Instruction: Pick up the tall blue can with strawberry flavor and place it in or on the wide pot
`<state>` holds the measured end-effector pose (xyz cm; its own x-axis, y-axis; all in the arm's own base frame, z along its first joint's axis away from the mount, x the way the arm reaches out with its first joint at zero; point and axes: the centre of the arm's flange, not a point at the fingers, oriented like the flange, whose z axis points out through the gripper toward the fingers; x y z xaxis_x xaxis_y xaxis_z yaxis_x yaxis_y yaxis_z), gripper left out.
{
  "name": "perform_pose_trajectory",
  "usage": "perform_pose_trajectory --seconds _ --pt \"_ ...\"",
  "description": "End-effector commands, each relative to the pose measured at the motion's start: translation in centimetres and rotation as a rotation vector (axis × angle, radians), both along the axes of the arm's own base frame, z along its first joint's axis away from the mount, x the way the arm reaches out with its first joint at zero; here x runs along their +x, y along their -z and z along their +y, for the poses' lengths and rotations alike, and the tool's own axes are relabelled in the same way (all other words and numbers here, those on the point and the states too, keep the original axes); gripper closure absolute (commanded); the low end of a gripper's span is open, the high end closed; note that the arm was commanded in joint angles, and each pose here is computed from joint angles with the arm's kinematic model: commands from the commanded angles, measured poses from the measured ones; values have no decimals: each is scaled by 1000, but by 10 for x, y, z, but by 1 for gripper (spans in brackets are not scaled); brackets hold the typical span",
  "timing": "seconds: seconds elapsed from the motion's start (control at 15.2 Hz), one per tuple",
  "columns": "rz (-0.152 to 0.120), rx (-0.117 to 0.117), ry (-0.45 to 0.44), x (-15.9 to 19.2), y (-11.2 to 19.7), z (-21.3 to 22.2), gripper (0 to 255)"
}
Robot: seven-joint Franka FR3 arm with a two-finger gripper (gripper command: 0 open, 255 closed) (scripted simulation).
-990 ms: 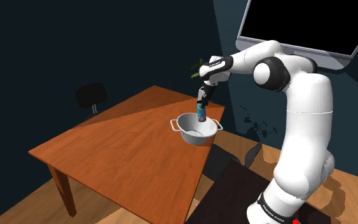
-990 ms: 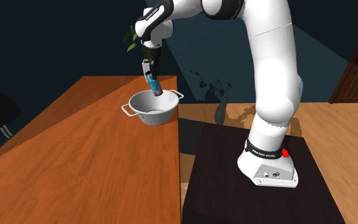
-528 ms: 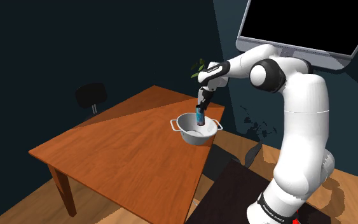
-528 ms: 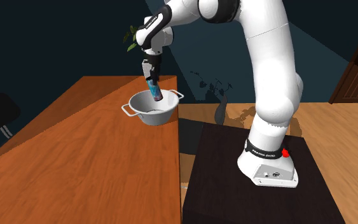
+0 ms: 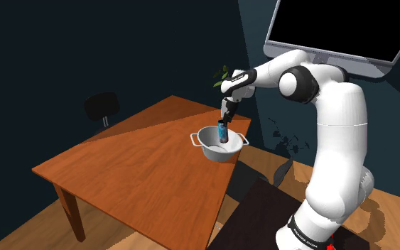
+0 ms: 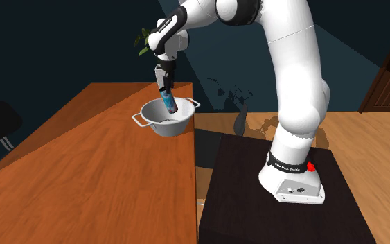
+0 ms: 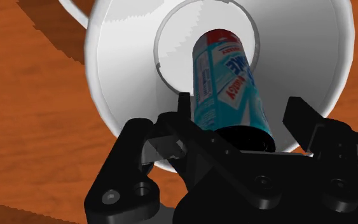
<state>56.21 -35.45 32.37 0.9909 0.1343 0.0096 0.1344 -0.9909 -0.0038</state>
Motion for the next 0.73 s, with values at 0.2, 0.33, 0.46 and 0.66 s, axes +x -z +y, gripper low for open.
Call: perform_pose_trajectory --seconds 0.2,0.33,0.46,0.66 --pt "0 0 0 0 0 0 0" --pt "0 0 0 0 -13 0 0" --pt "0 0 0 0 -40 0 0" --pt "0 0 0 0 -50 0 0"
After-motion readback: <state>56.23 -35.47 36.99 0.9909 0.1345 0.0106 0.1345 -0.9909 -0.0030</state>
